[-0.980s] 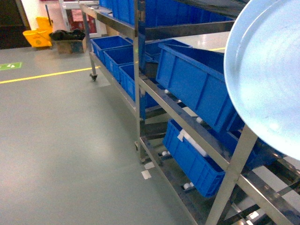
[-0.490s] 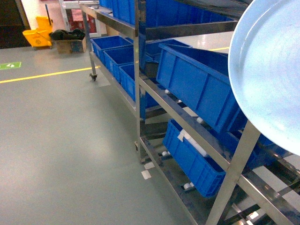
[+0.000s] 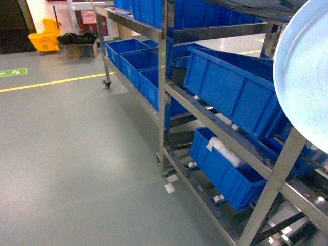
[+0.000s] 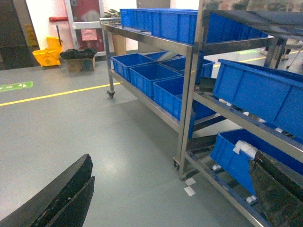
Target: Place blue tray on left shelf second layer neatly
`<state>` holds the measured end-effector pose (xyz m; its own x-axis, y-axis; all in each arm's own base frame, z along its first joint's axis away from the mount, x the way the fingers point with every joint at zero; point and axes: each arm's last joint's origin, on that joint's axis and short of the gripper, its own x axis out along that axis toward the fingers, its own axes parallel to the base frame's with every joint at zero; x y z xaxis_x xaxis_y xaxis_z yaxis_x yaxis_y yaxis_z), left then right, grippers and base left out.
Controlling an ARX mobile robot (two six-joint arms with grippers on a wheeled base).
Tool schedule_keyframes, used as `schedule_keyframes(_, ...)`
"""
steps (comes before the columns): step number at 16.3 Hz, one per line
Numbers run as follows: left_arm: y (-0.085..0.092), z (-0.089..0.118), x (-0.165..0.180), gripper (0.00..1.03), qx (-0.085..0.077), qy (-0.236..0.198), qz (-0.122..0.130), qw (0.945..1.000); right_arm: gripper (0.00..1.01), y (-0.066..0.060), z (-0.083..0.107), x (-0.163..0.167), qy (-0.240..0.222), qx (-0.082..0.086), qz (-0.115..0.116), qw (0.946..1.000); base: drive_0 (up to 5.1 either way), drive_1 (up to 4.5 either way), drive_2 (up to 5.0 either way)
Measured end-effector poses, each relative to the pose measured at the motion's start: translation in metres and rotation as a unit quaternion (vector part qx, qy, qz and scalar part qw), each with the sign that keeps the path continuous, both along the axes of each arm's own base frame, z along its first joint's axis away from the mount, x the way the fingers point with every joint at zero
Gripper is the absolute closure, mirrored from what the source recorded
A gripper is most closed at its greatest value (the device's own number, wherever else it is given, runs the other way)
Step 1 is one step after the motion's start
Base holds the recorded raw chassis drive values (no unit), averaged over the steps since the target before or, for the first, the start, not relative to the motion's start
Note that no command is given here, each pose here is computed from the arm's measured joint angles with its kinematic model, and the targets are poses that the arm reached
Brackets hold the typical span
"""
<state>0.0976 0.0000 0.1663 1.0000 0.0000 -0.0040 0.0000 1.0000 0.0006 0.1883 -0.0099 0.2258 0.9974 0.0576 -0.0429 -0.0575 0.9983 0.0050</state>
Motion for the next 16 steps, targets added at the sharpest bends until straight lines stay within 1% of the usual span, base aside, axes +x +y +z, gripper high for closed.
schedule_keyframes(2, 0.0, 0.0001, 0.0, 0.05, 0.0, -0.001, 0.0, 1.0, 0.99, 0.0001, 0.0008, -0.0005, -0.002, 0.0, 0.0, 1.0, -4.6, 1.19, 3.6)
schedule_keyframes(4, 0.0, 0.0001, 0.0, 0.05, 0.0, -0.001, 0.0, 1.0, 0.99, 0.0, 0.0003, -0.0004, 0.0, 0.0, 0.0, 1.0, 0.0, 0.0, 0.0)
schedule_keyframes(6, 0.0002, 0.0, 0.0, 0.05, 0.0, 0.0, 0.003, 1.0, 0.99, 0.001, 0.0012, -0.0001, -0.003, 0.0, 0.008, 1.0, -1.3, -1.3, -1.3)
schedule_keyframes(8, 0.0003, 0.0, 0.0, 0.05, 0.0, 0.0, 0.003, 1.0, 0.99, 0.0011, -0.0003, 0.0003, 0.003, 0.0, 0.004, 1.0, -1.3, -1.3, -1.3)
schedule_keyframes(12, 0.0, 0.0, 0.0, 0.05, 0.0, 0.0, 0.0, 1.0, 0.99, 0.0, 0.0006, 0.0, -0.001, 0.0, 0.001, 1.0, -1.8, -1.84, -1.8)
schedule_keyframes(16, 0.0, 0.0, 0.0, 0.05, 0.0, 0.0, 0.0, 1.0, 0.99, 0.0, 0.0006, 0.0, -0.001, 0.0, 0.001, 1.0, -1.6, -1.6, -1.6)
